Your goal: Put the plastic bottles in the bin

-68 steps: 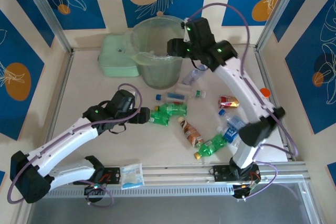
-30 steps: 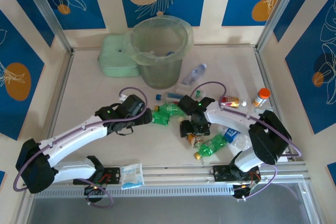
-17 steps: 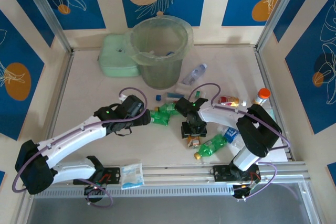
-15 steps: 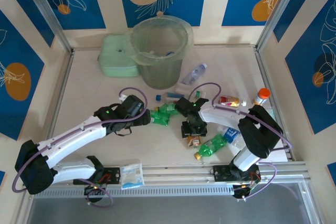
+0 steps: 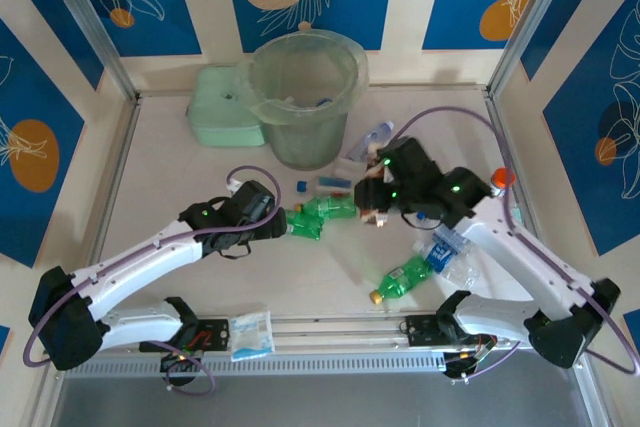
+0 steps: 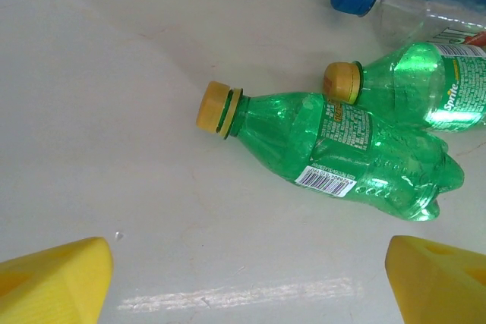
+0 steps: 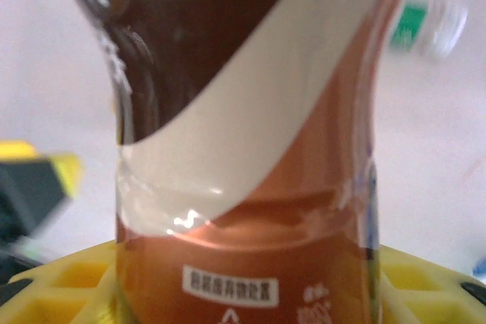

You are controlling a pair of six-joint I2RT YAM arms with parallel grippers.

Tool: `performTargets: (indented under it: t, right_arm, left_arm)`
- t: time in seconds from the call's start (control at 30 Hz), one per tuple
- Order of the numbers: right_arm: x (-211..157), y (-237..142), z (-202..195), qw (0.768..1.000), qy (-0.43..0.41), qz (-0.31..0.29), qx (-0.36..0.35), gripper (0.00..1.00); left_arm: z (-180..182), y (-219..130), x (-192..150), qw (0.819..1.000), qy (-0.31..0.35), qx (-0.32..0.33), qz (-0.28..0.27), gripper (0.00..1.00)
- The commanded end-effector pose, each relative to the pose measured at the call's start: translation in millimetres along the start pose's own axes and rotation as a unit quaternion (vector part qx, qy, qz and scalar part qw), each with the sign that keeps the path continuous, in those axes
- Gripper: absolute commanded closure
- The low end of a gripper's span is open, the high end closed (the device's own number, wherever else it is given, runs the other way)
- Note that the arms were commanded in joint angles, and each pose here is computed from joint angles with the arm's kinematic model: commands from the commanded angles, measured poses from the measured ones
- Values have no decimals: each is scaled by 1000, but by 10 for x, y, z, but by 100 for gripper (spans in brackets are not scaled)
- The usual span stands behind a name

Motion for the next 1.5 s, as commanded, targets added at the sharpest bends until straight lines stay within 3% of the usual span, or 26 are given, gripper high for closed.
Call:
performTargets:
  t: [0.0, 0.37, 0.67, 1.07, 1.23, 1.47]
  right_arm:
    - [383, -208, 83, 996, -14, -66, 56, 46]
    - [1694, -289, 309, 975, -35, -199, 92, 47]
    - [2444, 72, 262, 970, -14, -221, 103, 47]
    - [2726, 733, 212, 981, 2, -175, 86, 48]
    - [2691, 934, 161, 985, 3, -154, 72, 33]
    - [2673, 923, 173, 986, -4, -155, 65, 24]
  left_arm:
    - [-80, -19, 20, 1000, 12, -14, 3, 8]
    - [-64, 11, -15, 1000, 15, -11, 12, 8]
    - [-32, -4, -37, 1000, 16, -10, 14, 8]
    - [-38, 28, -53, 1000, 18, -12, 17, 9]
    - [-34, 41, -66, 1000, 17, -12, 20, 9]
    - [-13, 45, -68, 1000, 18, -6, 19, 7]
Point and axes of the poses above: each hand's point on the last joint's axis, 136 mm out from that joint toward the fingers, its own y axis out along the fingers, its own z axis along the line the jaws close on, x = y × z, the point moved 6 cm from there along -y, back along the fingers, and after that the axes turned 9 degrees about -y, right-handed, at the moved point
